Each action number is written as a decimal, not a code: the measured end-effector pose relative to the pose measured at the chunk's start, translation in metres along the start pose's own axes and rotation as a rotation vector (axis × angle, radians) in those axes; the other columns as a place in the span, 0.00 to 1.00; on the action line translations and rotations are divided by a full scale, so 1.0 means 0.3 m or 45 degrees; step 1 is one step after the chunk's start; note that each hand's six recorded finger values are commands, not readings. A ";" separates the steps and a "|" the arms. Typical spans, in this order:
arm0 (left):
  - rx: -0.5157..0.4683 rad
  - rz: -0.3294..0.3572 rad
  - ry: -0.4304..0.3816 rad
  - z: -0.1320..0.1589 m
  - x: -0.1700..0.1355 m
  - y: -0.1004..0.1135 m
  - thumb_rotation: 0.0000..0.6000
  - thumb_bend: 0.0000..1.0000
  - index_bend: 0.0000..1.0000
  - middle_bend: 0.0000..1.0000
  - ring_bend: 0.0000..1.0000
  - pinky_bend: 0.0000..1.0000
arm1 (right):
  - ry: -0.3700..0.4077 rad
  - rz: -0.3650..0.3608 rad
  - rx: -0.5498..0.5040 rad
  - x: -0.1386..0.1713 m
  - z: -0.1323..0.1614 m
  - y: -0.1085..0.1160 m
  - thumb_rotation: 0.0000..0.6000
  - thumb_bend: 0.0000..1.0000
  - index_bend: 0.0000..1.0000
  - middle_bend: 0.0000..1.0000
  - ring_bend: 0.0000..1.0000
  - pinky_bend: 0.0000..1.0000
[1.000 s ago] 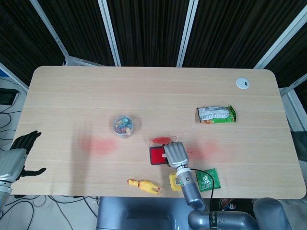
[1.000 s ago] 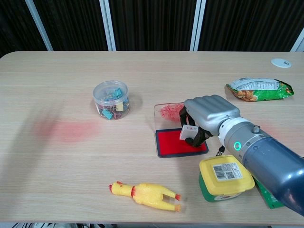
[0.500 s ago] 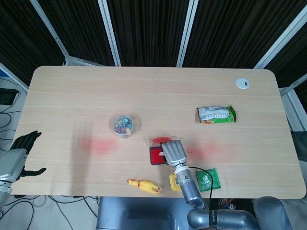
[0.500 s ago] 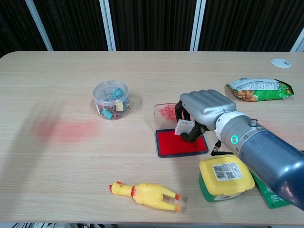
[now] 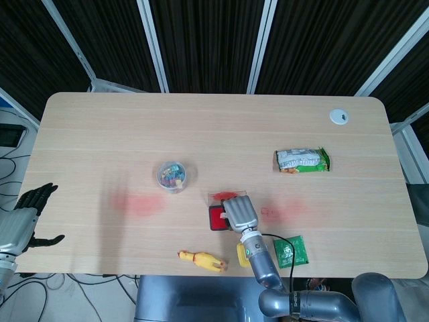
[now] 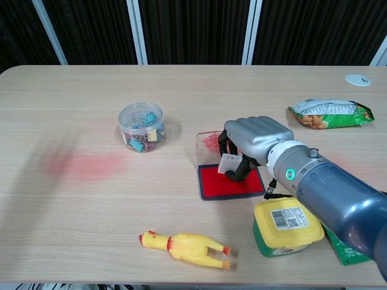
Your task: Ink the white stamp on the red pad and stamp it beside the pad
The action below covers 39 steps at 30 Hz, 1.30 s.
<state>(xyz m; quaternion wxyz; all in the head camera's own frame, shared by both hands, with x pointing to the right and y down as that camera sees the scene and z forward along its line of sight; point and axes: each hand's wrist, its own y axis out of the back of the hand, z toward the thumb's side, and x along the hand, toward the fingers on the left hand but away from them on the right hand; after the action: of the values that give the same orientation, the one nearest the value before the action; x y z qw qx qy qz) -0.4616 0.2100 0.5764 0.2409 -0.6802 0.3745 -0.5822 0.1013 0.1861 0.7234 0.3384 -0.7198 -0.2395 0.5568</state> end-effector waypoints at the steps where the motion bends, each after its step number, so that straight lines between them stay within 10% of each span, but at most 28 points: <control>1: 0.000 0.000 0.000 0.000 0.000 0.000 1.00 0.00 0.00 0.00 0.00 0.00 | -0.002 0.004 -0.001 0.000 0.001 -0.002 1.00 0.57 0.73 0.62 0.54 0.61; 39: -0.003 -0.004 0.000 0.002 0.000 -0.003 1.00 0.00 0.00 0.00 0.00 0.00 | -0.007 0.002 -0.048 0.001 0.012 -0.013 1.00 0.57 0.73 0.62 0.54 0.61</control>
<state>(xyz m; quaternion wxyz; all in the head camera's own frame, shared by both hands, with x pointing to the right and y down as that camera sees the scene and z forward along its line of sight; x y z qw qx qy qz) -0.4609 0.2105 0.5768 0.2393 -0.6809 0.3742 -0.5823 0.0981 0.1896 0.7257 0.3237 -0.7248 -0.2503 0.5543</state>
